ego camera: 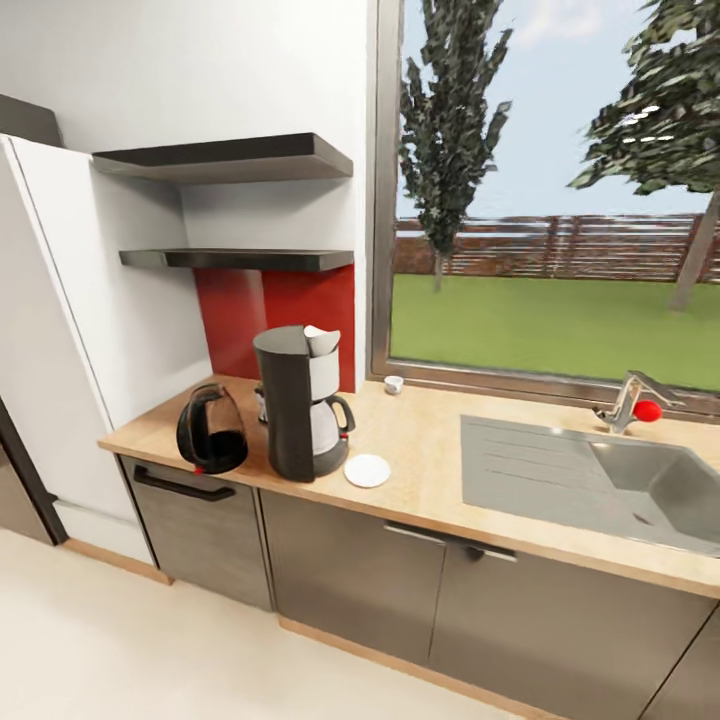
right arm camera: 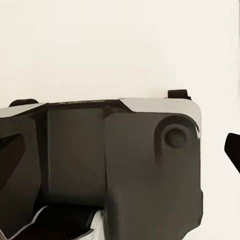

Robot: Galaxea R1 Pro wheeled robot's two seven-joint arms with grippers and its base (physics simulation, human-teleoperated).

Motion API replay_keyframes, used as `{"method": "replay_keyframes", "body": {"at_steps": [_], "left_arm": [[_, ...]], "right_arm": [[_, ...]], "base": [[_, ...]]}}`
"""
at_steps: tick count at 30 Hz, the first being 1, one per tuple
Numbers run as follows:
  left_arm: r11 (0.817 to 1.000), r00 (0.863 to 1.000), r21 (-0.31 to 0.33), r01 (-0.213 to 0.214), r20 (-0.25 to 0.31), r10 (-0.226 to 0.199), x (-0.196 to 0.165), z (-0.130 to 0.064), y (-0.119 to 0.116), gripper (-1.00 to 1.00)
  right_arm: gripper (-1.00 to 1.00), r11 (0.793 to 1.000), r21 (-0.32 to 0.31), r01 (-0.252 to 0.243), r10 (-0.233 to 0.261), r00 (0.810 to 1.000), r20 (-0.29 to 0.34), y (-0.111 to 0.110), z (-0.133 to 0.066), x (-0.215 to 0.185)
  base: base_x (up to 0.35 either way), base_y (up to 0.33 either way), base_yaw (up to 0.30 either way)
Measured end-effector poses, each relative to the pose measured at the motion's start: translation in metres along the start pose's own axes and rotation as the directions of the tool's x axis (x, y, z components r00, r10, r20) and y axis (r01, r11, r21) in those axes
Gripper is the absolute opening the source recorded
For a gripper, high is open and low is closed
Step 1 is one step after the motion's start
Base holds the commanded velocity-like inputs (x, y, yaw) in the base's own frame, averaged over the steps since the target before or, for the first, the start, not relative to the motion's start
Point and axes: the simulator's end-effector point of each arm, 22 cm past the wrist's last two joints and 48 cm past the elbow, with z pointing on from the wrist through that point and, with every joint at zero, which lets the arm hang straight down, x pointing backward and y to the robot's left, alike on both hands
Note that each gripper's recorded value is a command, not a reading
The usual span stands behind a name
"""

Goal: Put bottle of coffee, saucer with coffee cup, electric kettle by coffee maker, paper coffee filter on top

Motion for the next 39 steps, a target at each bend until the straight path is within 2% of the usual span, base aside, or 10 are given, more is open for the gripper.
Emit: {"method": "replay_keyframes", "body": {"at_steps": [10,28,39], "left_arm": [[1.0,1.0,-0.001,0.003,0.003,-0.003,-0.002,0.0,0.0,1.0],[1.0,1.0,0.0,0.003,0.011,-0.003,-0.006,0.0,-0.001,1.0],[1.0,1.0,0.011,0.008,0.023,-0.008,-0.011,0.0,-0.008,1.0]], "right_arm": [[1.0,1.0,0.003,0.0,0.0,1.0,0.008,-0.004,-0.001,-0.002],[1.0,1.0,0.007,0.001,-0.002,1.0,0.009,-0.008,-0.001,-0.003],[1.0,0.999,0.053,0.004,-0.004,1.0,0.013,-0.041,-0.008,-0.007]], "base": [[-0.183,0.097,-0.268],[-0.008,0.089,-0.268],[0.0,0.004,-0.267]]}}
